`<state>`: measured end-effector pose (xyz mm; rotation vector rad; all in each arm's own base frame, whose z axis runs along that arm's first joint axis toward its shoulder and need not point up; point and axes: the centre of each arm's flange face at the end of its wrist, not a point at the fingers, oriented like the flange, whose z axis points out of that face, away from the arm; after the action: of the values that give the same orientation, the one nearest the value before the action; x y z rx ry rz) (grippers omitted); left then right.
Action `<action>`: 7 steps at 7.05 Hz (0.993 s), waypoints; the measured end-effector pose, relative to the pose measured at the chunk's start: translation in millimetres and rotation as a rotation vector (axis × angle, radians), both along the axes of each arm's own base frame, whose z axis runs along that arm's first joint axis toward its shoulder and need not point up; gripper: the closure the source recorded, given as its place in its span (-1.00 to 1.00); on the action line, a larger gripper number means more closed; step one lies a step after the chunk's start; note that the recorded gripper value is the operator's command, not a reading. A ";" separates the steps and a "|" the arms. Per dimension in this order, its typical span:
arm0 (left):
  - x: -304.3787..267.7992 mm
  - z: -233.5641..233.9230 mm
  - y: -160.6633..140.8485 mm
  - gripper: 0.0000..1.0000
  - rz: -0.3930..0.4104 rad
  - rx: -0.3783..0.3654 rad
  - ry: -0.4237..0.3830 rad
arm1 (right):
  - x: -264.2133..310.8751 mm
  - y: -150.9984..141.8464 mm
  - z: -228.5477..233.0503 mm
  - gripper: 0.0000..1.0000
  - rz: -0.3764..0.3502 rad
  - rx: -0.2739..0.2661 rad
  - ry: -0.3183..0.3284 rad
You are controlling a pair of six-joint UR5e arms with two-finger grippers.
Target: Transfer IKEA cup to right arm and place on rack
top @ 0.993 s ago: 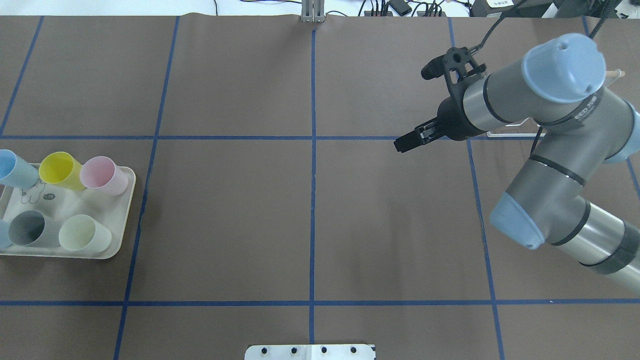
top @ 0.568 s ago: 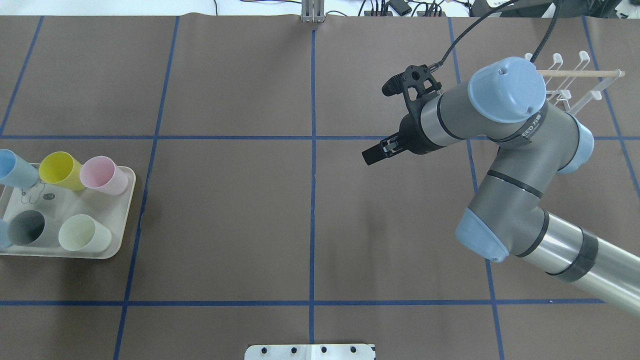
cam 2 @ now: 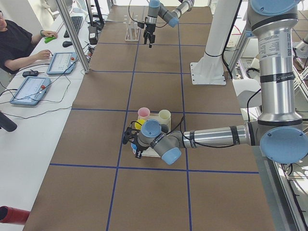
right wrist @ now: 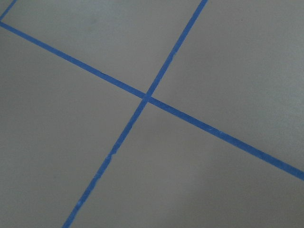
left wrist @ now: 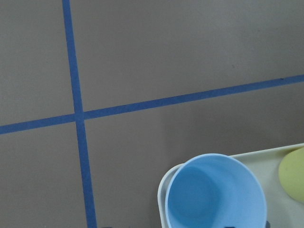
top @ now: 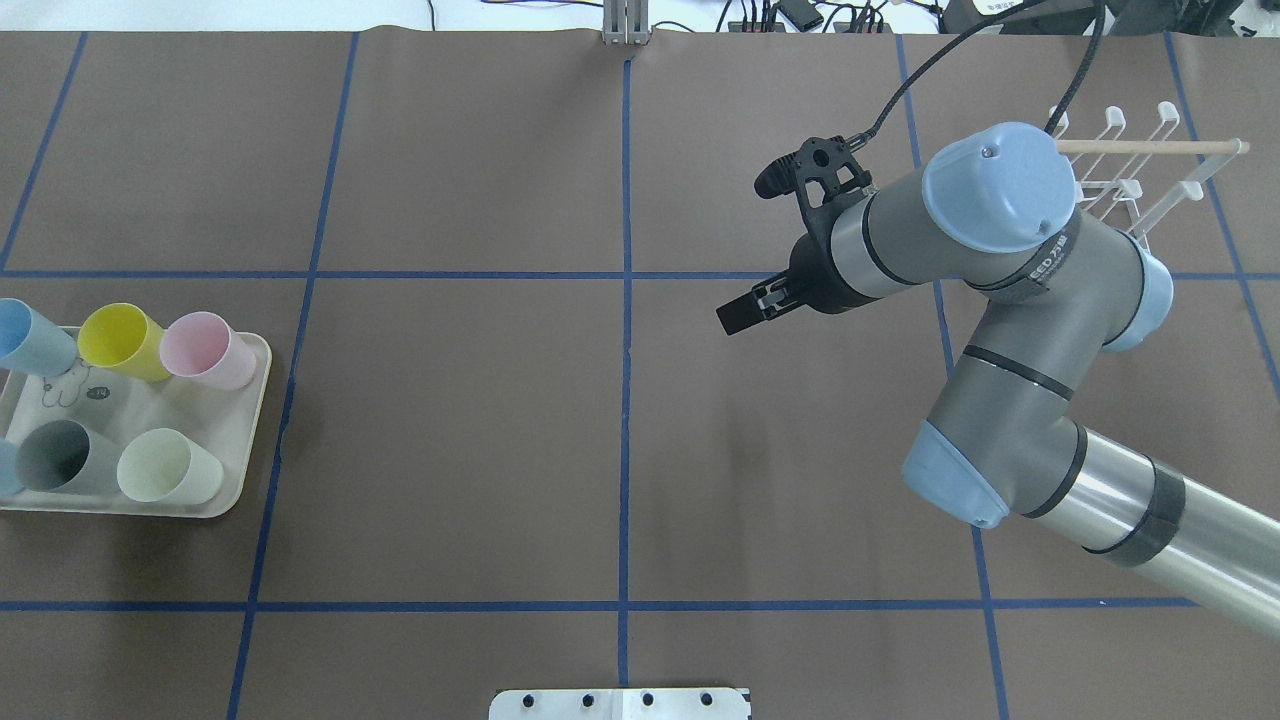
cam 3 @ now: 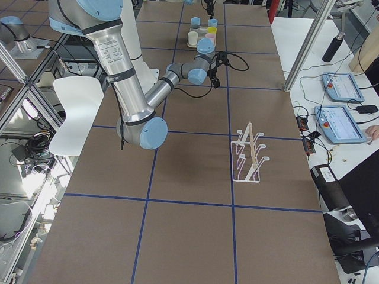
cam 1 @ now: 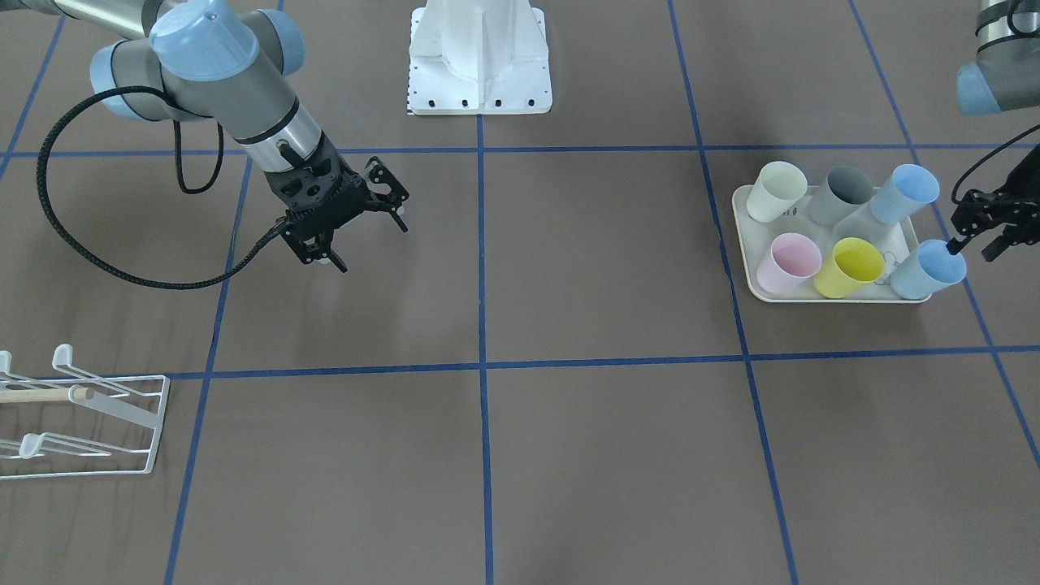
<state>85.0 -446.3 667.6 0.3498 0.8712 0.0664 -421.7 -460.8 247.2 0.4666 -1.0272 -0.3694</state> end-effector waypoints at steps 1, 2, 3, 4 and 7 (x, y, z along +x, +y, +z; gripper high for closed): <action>2.1 3.3 -5.4 -0.04 0.001 -0.004 -0.002 | -0.4 0.4 0.0 -0.98 -0.001 0.000 0.000; 4.0 5.4 -10.3 0.12 0.001 -0.006 -0.003 | -0.6 0.6 0.3 -0.98 -0.001 0.000 0.000; 5.1 5.7 -13.5 0.33 0.001 -0.007 -0.002 | -0.9 0.8 0.7 -0.98 0.000 0.000 0.002; 5.7 5.4 -14.7 0.65 0.001 -0.007 -0.001 | -1.0 0.7 1.3 -0.98 0.003 0.001 0.003; 6.9 1.7 -15.6 1.00 0.007 0.006 0.003 | -3.1 1.7 1.7 -0.98 0.007 0.005 0.007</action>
<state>91.9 -461.9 669.4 0.3520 0.8758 0.0751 -424.7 -459.1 248.9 0.4724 -1.0185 -0.3673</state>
